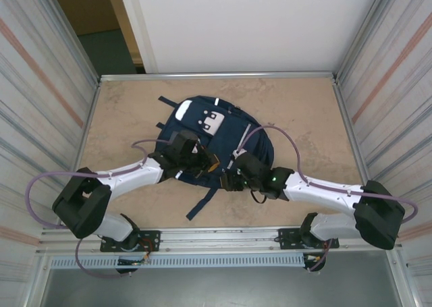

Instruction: Pack the student bag

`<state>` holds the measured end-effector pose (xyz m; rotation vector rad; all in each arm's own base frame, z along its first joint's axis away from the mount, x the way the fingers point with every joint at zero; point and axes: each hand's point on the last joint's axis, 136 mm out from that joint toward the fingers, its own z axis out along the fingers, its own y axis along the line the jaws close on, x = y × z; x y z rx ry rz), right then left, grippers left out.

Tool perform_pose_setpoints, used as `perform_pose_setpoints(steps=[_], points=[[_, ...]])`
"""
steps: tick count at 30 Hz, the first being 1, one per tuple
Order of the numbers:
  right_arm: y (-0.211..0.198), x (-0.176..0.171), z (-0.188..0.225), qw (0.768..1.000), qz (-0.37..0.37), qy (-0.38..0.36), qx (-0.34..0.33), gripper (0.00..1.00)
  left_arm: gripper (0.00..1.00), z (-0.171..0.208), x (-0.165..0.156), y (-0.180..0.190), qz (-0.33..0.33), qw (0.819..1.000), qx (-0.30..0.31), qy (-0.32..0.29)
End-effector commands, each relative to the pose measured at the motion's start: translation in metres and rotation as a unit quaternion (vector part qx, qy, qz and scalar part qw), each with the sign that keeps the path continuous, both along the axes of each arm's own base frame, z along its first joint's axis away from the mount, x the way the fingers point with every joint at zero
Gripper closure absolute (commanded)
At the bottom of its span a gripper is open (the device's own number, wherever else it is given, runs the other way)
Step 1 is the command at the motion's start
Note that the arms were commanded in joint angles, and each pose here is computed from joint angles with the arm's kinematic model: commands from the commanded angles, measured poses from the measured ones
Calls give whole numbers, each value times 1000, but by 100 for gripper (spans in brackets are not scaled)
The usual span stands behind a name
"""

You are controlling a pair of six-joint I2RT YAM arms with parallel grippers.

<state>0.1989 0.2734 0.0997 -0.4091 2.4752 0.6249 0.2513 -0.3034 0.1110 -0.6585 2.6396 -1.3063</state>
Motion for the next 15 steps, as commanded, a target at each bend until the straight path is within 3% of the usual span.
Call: perform_pose_setpoints(steps=[1,7,15], points=[[10,9,8,1000,16,-18,-8,45,100,24,-1,-18,-29,999,-36,-24],[6,23,2,997,-78,-21,-14,46,100,23,1,-22,-22,998,-48,-25],[24,47,7,981,-185,-46,-14,66,100,21,1,-32,-36,998,-56,-17]])
